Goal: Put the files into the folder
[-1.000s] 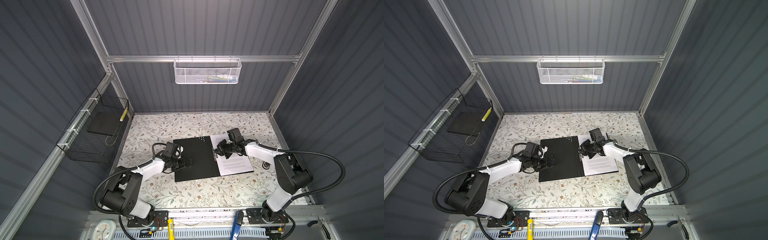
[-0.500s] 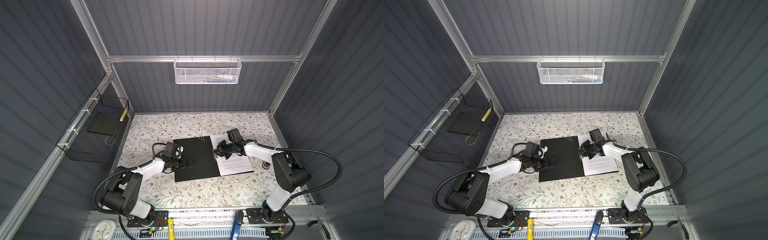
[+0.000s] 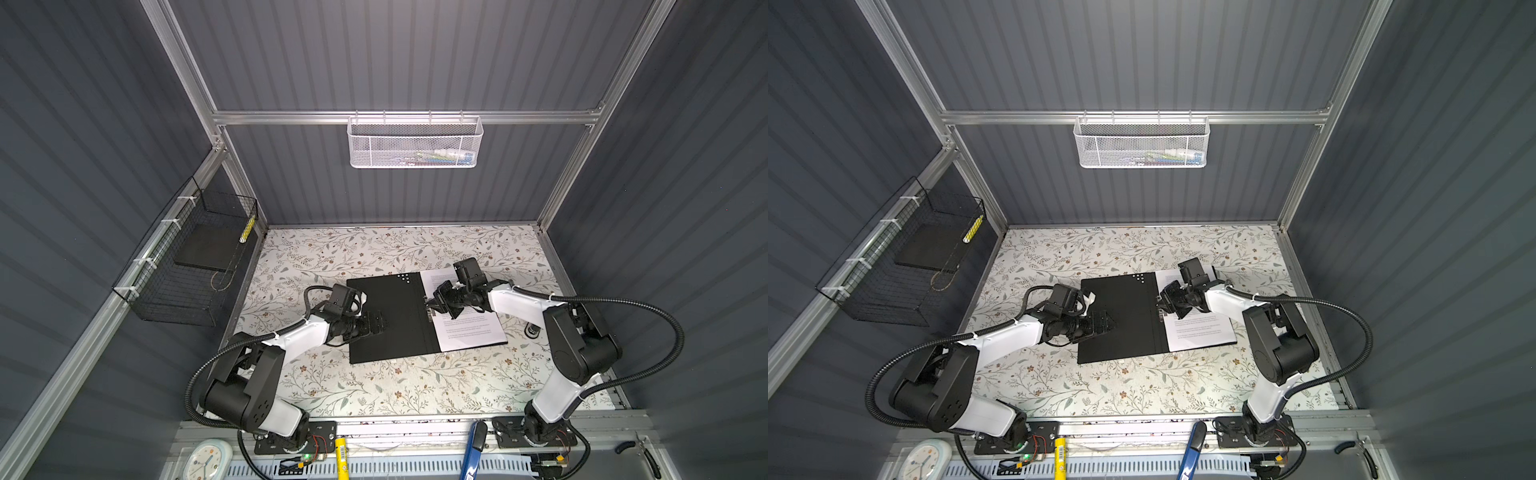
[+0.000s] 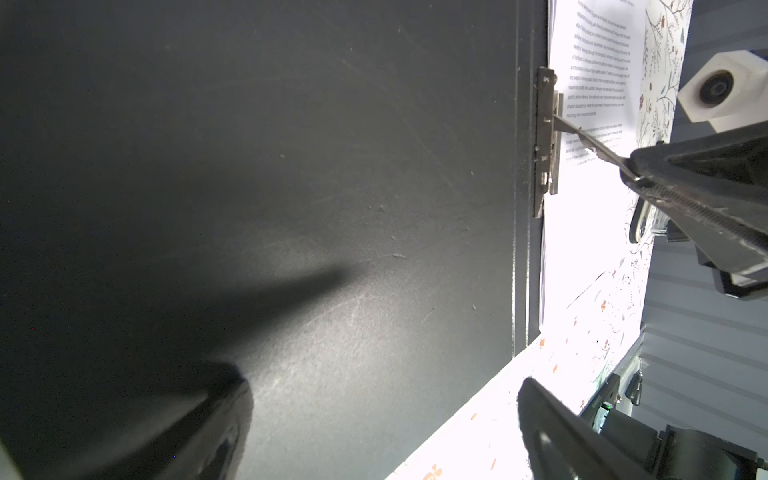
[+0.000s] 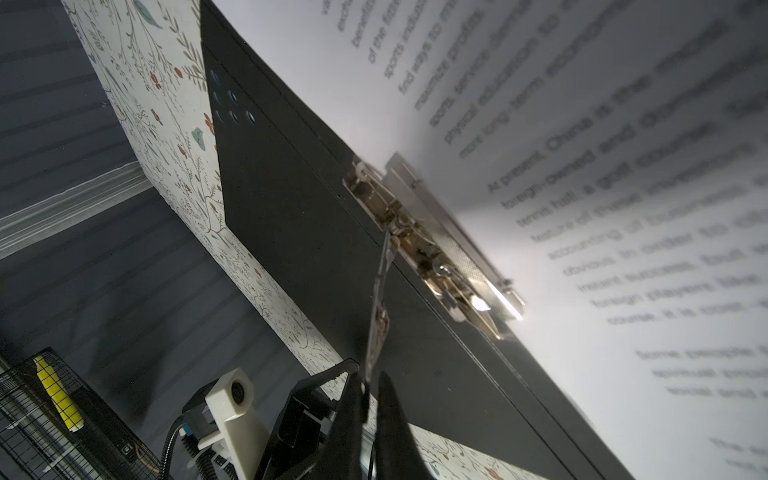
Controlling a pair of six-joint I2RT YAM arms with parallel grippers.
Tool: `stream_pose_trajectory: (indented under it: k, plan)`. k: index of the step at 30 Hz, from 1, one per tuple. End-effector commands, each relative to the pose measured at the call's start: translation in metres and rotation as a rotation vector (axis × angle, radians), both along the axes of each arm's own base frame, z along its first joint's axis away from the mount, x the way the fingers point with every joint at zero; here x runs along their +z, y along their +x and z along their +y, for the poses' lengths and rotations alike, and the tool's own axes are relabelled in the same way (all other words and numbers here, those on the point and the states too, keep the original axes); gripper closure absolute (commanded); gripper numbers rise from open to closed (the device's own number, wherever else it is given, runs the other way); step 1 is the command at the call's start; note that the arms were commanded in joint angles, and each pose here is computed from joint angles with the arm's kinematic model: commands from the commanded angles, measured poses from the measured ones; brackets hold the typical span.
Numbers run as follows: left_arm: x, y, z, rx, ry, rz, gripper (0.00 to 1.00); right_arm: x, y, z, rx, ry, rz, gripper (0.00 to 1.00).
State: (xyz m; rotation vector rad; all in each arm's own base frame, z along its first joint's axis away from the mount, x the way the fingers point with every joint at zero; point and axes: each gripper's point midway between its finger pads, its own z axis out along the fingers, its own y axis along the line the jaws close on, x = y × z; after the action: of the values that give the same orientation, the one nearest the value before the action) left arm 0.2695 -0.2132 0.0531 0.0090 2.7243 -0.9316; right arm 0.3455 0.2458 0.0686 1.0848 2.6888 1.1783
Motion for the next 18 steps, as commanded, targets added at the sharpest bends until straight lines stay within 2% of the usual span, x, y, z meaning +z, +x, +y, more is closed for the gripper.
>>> stream_pose_trajectory:
  k: [1,5,18]
  plan:
    - [0.000,-0.001,0.002,-0.002,0.010,0.012,0.00,-0.009,-0.005,-0.005,-0.004,-0.010,0.024,0.93]
    - [-0.006,-0.001,0.009,0.039,0.036,0.036,0.00,-0.009,-0.003,-0.003,-0.002,-0.004,0.020,1.00]
    - [-0.028,0.008,0.072,0.298,0.109,0.174,0.00,0.018,0.042,0.035,0.026,0.075,-0.078,1.00]
